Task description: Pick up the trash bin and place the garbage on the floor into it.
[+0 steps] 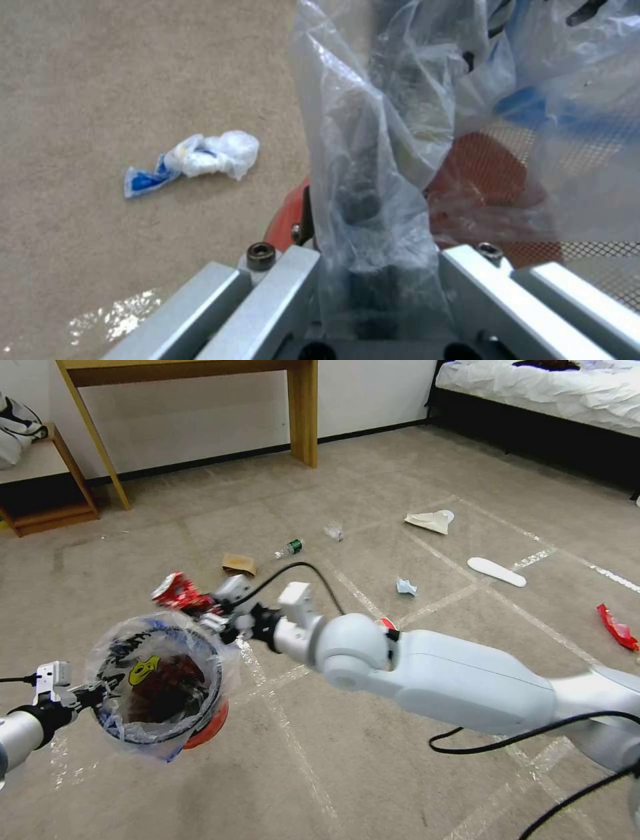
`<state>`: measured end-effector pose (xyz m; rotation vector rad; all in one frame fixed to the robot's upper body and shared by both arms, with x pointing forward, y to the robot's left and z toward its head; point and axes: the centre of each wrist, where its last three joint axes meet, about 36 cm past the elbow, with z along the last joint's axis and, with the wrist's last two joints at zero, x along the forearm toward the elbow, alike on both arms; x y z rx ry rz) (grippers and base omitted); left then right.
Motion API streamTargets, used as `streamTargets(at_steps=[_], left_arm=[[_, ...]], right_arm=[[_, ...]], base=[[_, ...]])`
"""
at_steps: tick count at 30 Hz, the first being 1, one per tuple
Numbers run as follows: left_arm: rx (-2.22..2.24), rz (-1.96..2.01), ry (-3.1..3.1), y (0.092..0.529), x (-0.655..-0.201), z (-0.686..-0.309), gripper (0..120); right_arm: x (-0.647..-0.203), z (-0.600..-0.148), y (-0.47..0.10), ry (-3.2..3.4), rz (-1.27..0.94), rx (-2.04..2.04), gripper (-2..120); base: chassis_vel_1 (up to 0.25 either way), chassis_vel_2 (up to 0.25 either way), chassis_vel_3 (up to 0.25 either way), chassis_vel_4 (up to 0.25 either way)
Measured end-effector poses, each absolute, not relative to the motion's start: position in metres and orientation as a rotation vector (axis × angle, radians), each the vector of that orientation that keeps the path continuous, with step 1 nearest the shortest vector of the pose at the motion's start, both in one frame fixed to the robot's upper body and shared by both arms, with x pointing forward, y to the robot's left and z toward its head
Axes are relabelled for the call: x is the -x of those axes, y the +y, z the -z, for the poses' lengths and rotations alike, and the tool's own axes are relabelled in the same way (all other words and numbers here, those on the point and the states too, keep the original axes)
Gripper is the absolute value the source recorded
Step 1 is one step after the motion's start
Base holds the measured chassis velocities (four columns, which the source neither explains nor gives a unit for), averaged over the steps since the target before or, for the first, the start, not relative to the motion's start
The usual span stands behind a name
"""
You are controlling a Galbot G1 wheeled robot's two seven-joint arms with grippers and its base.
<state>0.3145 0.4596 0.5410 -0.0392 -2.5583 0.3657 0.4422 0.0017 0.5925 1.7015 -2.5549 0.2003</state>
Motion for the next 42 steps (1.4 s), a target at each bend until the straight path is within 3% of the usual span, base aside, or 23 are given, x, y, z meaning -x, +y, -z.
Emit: streamTargets(at_steps=[17,42], left_arm=[[0.042,-0.381,-2.562,0.461,-0.314,-0.543,1],[0.054,-0.393,-2.584,0.457,-0.308,-0.552,1]], right_arm=[[-0.416,-0.574,0.060,-2.393,-0.287,-1.768,25],[-0.421,-0.538,0.069,-2.380,-0.347,-1.737,25]], base=[[0.000,0.000,0.000,0.000],[0.000,0.000,0.000,0.000]])
